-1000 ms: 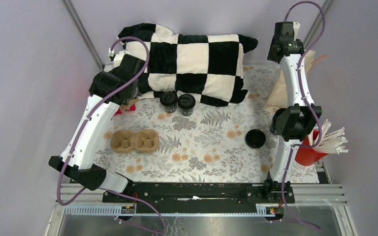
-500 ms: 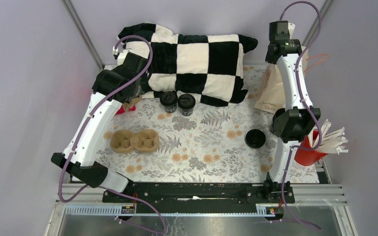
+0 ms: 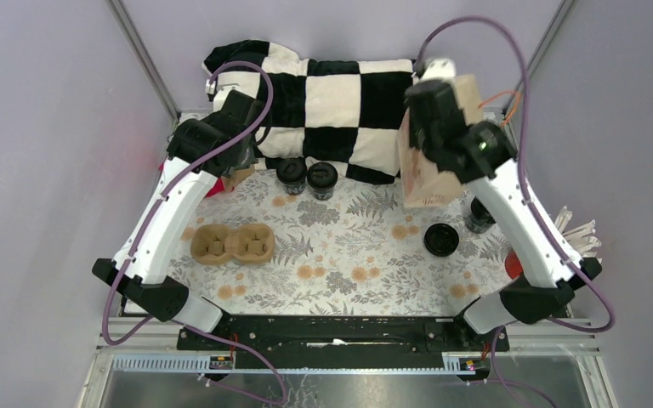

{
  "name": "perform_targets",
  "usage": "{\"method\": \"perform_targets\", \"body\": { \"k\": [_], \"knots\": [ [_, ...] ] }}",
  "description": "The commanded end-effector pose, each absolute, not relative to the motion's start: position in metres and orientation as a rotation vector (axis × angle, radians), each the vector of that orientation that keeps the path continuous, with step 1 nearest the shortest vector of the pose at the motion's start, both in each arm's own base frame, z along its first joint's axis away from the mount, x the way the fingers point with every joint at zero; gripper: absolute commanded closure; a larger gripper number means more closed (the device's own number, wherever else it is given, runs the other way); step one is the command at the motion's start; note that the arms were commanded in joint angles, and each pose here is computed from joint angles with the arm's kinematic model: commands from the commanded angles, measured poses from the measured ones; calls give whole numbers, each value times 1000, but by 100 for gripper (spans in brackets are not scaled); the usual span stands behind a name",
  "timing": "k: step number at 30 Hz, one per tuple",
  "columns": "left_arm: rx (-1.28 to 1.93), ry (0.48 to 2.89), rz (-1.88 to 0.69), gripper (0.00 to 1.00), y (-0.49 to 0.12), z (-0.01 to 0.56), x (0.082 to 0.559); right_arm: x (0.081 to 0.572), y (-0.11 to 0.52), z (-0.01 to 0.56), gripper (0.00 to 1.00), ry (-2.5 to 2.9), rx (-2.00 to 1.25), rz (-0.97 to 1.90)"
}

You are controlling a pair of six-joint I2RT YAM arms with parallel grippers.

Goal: Pack the takeout coffee

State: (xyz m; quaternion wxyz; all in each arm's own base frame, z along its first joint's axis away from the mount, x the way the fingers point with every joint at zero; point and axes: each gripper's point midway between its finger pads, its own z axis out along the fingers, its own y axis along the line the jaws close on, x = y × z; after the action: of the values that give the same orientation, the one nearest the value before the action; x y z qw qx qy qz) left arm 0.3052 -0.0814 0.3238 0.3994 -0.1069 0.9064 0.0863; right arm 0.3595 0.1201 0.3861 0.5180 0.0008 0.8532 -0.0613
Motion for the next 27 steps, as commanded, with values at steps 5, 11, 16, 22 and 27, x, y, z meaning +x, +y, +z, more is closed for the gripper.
{"method": "perform_targets", "body": {
  "k": [5,11,16,22,27],
  "knots": [
    [-282,2278,146,100,-92,332,311,268,185,319,100,2164,-103,-145],
    [-283,2290,84,100,-102,335,313,236,241,282,100,2222,-271,20],
    [-281,2295,47,100,-106,339,310,223,272,260,97,2256,-417,98],
    [-261,2258,-7,100,-107,355,306,208,286,274,34,2275,-532,230],
    [-210,2230,-56,100,-111,361,305,186,296,316,9,2229,-614,453]
  ]
}}
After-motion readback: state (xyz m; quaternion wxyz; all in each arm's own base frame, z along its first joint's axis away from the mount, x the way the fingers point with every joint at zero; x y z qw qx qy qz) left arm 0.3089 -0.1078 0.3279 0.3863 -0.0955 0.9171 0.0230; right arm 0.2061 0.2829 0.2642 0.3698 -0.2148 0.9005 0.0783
